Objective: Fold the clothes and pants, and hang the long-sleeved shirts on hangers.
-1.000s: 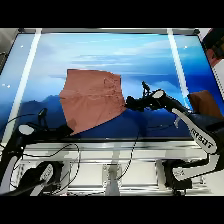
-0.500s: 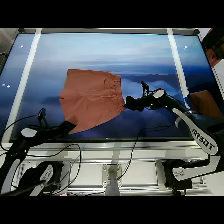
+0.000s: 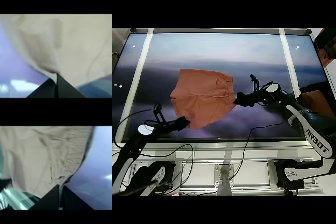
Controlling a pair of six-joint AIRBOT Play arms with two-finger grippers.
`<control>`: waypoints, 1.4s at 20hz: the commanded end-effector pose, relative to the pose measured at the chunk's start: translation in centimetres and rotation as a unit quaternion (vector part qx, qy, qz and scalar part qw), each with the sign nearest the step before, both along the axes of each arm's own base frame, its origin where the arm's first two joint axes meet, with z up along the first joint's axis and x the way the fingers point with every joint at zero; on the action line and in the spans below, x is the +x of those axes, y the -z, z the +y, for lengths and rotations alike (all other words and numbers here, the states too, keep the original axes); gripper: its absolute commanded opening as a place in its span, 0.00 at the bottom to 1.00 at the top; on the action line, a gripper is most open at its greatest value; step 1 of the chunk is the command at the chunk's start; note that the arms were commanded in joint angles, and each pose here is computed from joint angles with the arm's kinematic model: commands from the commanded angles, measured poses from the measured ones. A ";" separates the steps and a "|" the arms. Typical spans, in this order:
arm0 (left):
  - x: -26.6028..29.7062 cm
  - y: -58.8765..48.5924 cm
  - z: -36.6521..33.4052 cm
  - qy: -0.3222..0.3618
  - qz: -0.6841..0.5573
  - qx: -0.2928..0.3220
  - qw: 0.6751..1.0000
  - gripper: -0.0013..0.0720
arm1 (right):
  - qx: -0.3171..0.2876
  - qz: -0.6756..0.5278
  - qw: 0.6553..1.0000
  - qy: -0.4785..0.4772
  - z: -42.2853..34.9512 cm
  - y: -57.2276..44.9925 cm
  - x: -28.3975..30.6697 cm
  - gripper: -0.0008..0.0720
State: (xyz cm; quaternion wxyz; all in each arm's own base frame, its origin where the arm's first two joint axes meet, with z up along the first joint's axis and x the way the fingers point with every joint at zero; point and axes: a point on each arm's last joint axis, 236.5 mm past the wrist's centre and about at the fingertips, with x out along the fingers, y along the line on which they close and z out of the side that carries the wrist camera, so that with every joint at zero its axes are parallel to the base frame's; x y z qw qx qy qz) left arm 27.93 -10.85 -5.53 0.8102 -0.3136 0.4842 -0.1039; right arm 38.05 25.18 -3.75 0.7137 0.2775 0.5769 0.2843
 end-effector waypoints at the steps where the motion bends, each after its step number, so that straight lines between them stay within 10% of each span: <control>1: 5.3 -9.2 -0.4 0.027 -0.130 0.017 0.991 0.05 | 0.014 -0.091 0.996 -0.007 0.0 -7.2 1.5 0.04; 7: 8.0 -34.8 -0.1 0.035 -0.417 0.055 0.907 0.05 | 0.052 -0.361 0.930 0.043 -3.4 -30.1 -0.8 0.04; 15: -4.9 -48.0 -1.5 0.050 -0.564 0.042 0.823 0.05 | 0.094 -0.503 0.859 0.029 -5.7 -44.6 -16.8 0.04; 23: -3.8 -37.5 -2.9 0.085 -0.353 0.005 0.932 0.04 | 0.051 -0.220 0.974 0.029 -4.8 -27.3 -14.7 0.04; 28: 6.7 -22.8 -5.9 0.116 -0.190 -0.001 0.975 0.05 | 0.036 -0.160 0.973 0.160 -6.5 -17.9 -5.1 0.04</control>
